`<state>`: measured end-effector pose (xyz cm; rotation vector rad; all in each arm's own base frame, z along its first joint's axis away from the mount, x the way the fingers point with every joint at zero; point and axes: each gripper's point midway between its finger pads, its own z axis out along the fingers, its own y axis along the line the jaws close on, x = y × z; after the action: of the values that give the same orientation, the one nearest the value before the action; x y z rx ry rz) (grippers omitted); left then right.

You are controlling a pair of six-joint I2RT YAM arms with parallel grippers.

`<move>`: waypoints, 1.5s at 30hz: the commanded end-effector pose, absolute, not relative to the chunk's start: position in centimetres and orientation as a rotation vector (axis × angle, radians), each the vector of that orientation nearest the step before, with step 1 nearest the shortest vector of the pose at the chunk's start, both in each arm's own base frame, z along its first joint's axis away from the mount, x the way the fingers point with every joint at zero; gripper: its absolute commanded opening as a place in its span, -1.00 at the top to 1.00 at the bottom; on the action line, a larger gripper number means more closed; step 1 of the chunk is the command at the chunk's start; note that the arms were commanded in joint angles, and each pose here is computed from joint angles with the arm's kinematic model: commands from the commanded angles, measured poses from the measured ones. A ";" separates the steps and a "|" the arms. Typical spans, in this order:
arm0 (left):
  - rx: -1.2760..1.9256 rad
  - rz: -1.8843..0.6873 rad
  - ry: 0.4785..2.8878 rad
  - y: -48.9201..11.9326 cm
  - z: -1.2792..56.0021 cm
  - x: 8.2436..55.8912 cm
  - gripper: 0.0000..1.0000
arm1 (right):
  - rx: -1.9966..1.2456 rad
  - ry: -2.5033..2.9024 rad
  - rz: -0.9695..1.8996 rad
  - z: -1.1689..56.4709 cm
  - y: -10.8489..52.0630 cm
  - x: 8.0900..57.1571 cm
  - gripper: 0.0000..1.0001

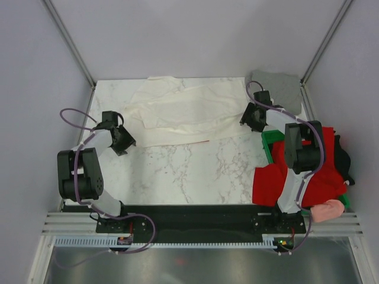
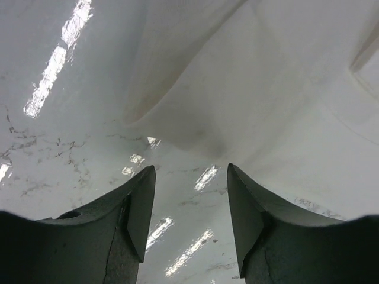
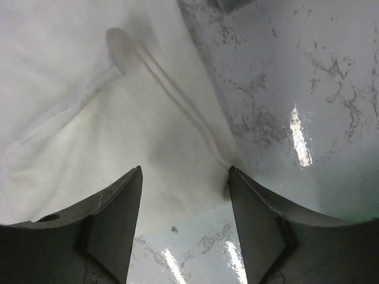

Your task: Fold and stack the t-shirts

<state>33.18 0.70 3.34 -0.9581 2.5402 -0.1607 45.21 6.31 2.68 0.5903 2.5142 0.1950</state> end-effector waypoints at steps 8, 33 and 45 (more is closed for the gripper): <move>-1.079 -0.211 2.367 1.8 3.5 36.2 -0.15 | 0.664 2.589 0.029 0.6 3.4 42.0 -0.36; -1.106 -0.231 2.344 1.9 2.6 38.3 0.82 | 0.649 2.692 0.054 -2.6 4.1 39.7 0.96; -0.997 -0.247 2.256 4.7 15.3 46.3 0.96 | 0.645 2.462 0.163 10.1 4.8 48.1 1.00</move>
<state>43.22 2.87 6.89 -1.0937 2.3757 -0.2573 46.43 5.07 3.39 0.6389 2.5663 0.1633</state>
